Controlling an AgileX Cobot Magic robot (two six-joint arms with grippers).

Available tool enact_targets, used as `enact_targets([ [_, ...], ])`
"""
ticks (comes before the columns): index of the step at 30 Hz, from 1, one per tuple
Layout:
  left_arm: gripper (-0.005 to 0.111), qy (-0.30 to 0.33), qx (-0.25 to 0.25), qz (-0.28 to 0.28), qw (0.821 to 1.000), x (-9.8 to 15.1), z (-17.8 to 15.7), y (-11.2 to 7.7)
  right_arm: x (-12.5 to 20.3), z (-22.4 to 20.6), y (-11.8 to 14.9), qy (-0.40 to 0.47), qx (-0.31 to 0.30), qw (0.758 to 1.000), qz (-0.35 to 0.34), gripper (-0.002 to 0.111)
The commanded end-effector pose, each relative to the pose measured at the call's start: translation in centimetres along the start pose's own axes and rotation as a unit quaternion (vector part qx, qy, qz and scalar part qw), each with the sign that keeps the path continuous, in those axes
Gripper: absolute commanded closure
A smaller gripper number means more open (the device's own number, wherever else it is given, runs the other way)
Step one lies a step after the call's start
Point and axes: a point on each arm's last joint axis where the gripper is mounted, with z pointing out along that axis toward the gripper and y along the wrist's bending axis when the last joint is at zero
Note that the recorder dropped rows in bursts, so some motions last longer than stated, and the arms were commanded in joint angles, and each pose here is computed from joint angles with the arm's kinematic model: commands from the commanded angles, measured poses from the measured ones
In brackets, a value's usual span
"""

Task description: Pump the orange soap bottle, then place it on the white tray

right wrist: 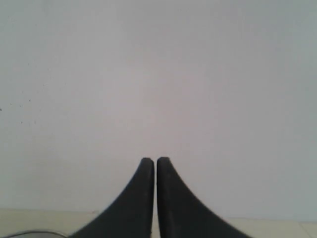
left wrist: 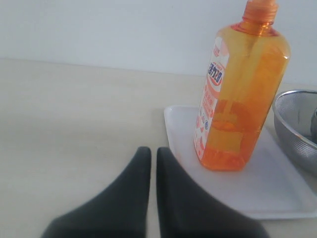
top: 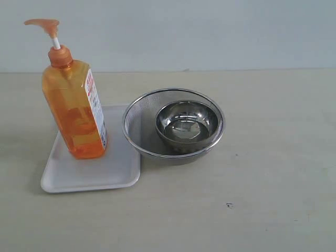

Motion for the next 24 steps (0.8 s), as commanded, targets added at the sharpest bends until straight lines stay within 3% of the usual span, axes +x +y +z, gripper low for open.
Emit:
enact_targets([
  [1,0.102,0.000,0.004,0.003,1.000,0.1,0.0,0.0,2.5,0.3,-0.1,0.036,0.001,0.999,0.003,0.108],
  [14,0.102,0.000,0.004,0.003,1.000,0.1,0.0,0.0,9.3,0.4,-0.6,0.112,0.026,0.993,0.012,0.108],
  [24,0.102,0.000,0.004,0.003,1.000,0.1,0.0,0.0,11.1,0.2,-0.6,0.141,0.024,0.990,0.015,0.108],
])
